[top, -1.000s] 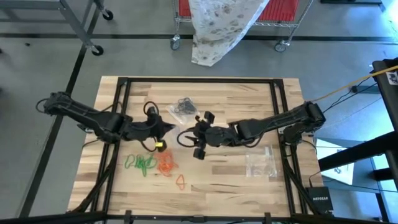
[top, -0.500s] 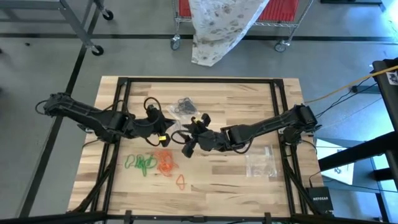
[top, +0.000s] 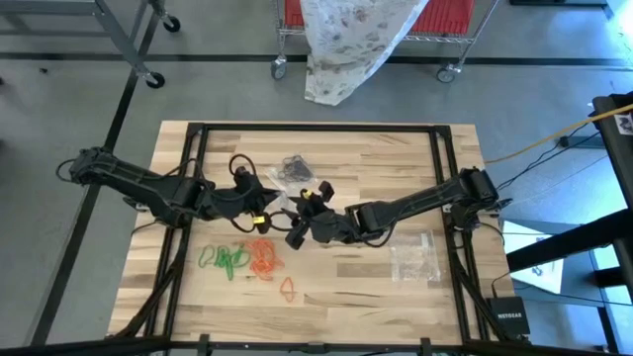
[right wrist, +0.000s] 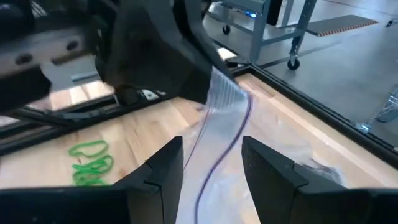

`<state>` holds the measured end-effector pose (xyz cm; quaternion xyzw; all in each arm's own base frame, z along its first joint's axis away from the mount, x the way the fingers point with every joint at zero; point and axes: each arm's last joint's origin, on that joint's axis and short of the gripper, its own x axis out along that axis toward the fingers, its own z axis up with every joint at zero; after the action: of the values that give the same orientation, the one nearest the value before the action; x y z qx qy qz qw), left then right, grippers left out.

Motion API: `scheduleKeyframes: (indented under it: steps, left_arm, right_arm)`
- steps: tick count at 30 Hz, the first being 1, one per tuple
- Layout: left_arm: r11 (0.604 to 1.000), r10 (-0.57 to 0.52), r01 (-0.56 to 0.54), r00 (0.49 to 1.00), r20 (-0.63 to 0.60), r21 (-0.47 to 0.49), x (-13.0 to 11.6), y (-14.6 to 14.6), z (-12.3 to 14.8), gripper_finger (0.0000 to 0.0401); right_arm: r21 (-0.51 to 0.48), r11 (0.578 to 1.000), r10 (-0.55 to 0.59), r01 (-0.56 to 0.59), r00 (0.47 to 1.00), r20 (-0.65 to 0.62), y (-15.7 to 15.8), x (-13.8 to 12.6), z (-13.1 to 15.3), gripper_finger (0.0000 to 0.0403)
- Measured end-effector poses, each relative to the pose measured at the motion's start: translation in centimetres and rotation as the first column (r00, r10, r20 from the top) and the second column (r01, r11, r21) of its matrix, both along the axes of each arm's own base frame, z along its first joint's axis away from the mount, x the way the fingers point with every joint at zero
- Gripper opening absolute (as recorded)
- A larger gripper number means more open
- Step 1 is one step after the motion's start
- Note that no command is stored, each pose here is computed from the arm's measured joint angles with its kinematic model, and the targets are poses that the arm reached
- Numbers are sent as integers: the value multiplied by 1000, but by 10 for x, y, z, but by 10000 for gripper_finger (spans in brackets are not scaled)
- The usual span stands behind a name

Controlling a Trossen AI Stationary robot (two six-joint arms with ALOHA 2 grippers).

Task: Sort rubber bands
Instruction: Open the transparent zip bag

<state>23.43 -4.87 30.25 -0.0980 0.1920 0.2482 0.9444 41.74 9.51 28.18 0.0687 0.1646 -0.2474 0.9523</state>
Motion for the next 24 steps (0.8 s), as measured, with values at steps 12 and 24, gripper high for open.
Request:
scheduleKeyframes:
  steps: [12,24]
  left_arm:
    - [996,-86,88,995,-42,35,-1,-6,-1,1]
    - [980,-164,182,970,-182,83,-9,-13,-9,1]
  right_arm:
    - [-196,980,-34,10,992,-118,-2,-1,-2,20]
    - [-170,966,143,-192,954,-264,1,-2,30,1]
